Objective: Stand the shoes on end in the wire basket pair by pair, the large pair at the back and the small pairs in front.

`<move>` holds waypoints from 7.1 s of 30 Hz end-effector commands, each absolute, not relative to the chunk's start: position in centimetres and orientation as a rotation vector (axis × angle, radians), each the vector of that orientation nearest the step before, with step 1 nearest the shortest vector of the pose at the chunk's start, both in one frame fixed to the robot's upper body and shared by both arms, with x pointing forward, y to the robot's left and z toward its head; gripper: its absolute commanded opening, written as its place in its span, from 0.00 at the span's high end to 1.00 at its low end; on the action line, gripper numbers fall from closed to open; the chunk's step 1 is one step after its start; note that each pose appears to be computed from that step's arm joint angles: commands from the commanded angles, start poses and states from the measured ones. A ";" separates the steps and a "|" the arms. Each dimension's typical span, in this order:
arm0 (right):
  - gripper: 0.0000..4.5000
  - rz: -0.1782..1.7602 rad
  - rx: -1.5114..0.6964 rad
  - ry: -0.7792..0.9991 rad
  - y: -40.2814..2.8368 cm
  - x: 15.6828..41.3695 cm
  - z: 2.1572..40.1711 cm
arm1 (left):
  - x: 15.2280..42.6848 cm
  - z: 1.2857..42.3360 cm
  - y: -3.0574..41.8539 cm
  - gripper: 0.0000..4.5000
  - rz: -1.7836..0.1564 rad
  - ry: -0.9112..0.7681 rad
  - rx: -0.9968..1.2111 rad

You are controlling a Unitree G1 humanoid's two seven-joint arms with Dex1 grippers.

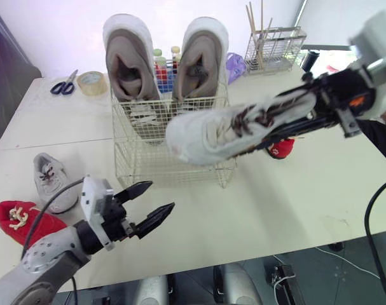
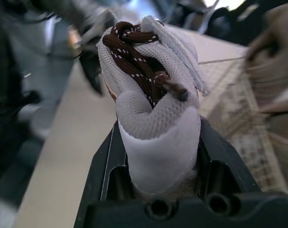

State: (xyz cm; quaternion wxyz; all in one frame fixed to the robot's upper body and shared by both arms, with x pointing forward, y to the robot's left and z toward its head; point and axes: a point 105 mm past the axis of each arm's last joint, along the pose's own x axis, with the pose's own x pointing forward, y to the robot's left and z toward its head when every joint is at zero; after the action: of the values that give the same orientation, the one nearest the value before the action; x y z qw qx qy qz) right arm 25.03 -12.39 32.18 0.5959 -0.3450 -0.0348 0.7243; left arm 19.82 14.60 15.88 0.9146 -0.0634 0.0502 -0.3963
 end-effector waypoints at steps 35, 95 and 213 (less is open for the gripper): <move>0.75 1.989 -1.255 -0.330 -6.7 23.7 30.4 | 19.1 21.7 11.0 0.00 -1.491 0.253 -0.146; 0.55 1.578 0.513 0.031 -3.8 23.8 28.8 | 22.0 23.7 10.6 0.79 -1.157 -0.129 -0.607; 0.02 1.837 -0.351 0.077 -4.7 24.7 26.4 | 21.9 19.2 43.9 0.00 -0.107 0.336 -0.546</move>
State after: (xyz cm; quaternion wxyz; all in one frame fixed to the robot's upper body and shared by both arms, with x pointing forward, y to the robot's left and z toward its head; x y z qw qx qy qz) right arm 24.90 -4.66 25.52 0.5893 -0.1426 0.0537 0.7934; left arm 22.14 43.05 19.90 0.9461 -0.2797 0.1504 -0.0631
